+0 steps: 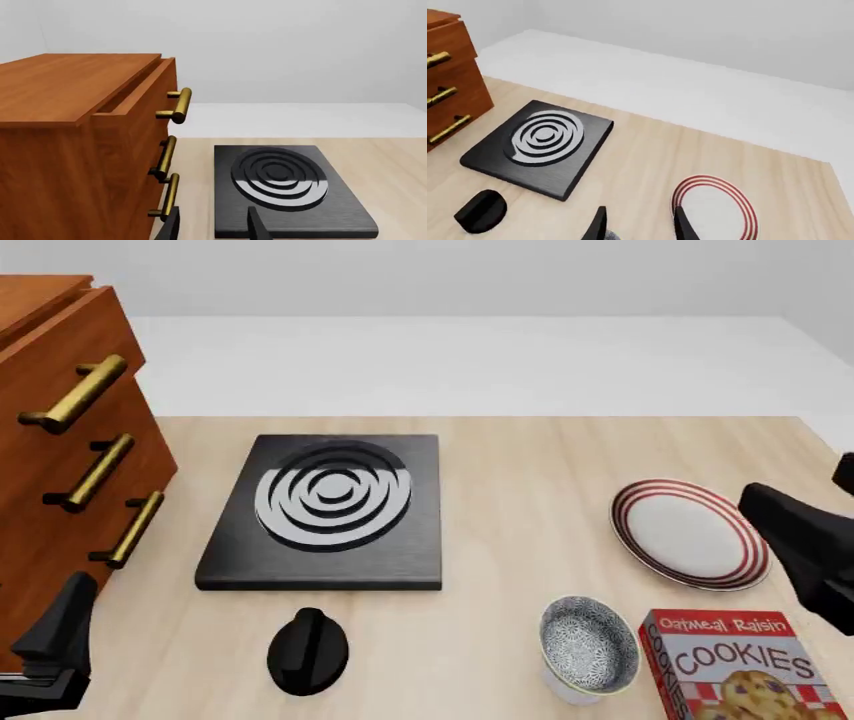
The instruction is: Pick the akita bowl on the ramekin and place it on the plate.
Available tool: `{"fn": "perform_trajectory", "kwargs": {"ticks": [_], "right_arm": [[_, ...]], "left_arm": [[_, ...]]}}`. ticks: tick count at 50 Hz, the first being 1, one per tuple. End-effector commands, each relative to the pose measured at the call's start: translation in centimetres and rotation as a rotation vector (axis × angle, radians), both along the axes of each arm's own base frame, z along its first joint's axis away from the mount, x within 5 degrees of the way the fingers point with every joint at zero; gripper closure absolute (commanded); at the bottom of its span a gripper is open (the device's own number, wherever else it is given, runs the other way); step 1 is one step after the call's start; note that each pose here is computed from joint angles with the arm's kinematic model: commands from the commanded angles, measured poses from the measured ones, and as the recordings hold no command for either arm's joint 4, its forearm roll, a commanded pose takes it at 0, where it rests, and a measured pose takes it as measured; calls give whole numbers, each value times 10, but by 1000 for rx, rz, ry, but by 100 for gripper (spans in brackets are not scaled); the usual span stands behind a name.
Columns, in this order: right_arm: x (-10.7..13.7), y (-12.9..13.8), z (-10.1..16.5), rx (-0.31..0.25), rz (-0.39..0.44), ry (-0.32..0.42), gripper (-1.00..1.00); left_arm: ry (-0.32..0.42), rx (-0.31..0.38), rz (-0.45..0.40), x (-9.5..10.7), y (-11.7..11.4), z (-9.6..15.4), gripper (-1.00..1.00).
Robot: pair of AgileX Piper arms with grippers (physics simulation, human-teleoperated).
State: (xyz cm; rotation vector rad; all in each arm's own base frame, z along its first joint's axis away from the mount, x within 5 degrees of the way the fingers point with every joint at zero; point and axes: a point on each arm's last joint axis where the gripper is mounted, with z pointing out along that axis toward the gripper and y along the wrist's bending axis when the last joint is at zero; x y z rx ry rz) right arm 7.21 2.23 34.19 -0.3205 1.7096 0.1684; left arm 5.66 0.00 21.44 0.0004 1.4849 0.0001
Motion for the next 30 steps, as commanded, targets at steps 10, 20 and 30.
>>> {"fn": "perform_trajectory", "kwargs": {"ticks": [10,20,30], "right_arm": [[14,39,28,-192,325,315,-100],[26,51,14,-258,363,383,-100],[23,53,-12,-332,403,434,-100]], "left_arm": [[0,0,0,0,0,0,-100],[0,0,0,0,0,0,-100],[0,0,0,0,0,0,-100]]}}
